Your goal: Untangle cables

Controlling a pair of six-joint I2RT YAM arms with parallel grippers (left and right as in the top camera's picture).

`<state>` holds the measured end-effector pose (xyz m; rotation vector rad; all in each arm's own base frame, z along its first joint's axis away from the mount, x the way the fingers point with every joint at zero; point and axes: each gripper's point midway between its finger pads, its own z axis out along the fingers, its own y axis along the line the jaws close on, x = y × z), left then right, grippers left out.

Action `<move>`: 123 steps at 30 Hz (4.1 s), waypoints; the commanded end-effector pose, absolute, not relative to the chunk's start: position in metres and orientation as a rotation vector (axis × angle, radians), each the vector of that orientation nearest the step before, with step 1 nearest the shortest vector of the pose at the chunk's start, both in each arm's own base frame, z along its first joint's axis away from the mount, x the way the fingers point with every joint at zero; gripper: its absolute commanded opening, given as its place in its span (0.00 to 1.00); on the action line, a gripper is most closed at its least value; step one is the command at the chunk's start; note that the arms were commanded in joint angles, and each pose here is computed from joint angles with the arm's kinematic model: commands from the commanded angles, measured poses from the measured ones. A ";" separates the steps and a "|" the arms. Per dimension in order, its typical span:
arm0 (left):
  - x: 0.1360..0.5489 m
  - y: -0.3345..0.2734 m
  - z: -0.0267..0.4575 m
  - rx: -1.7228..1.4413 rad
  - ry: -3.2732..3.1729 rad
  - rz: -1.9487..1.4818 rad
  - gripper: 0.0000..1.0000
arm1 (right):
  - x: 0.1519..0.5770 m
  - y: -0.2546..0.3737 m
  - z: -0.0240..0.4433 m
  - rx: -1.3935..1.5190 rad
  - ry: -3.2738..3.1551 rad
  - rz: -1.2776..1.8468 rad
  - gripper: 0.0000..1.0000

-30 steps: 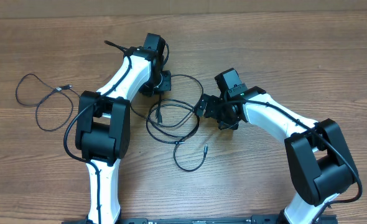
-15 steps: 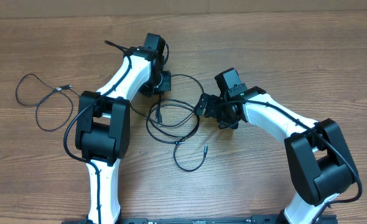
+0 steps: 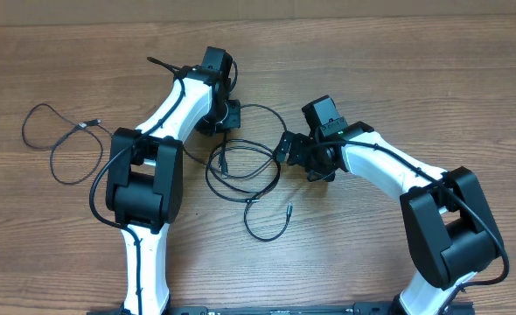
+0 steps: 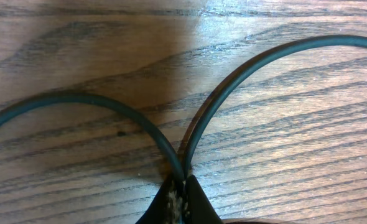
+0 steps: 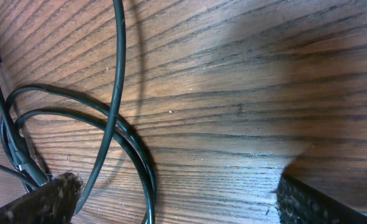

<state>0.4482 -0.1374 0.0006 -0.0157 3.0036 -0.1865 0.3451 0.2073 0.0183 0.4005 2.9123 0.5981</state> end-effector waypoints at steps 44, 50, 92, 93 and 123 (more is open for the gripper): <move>0.422 -0.139 -0.040 0.022 3.125 -0.210 0.13 | 0.345 0.202 0.014 0.411 2.911 0.559 1.00; 0.421 -0.139 -0.040 0.022 3.126 -0.210 0.18 | 0.345 0.202 0.014 0.411 2.911 0.559 1.00; 0.407 -0.196 0.086 0.696 2.712 -1.089 0.05 | 0.345 0.202 0.014 0.411 2.911 0.559 1.00; 0.405 -0.197 0.096 0.709 2.665 -1.161 0.04 | 0.345 0.202 0.014 0.411 2.911 0.559 1.00; 0.410 -0.166 0.103 0.586 2.552 -1.350 0.04 | 0.345 0.202 0.014 0.411 2.911 0.559 1.00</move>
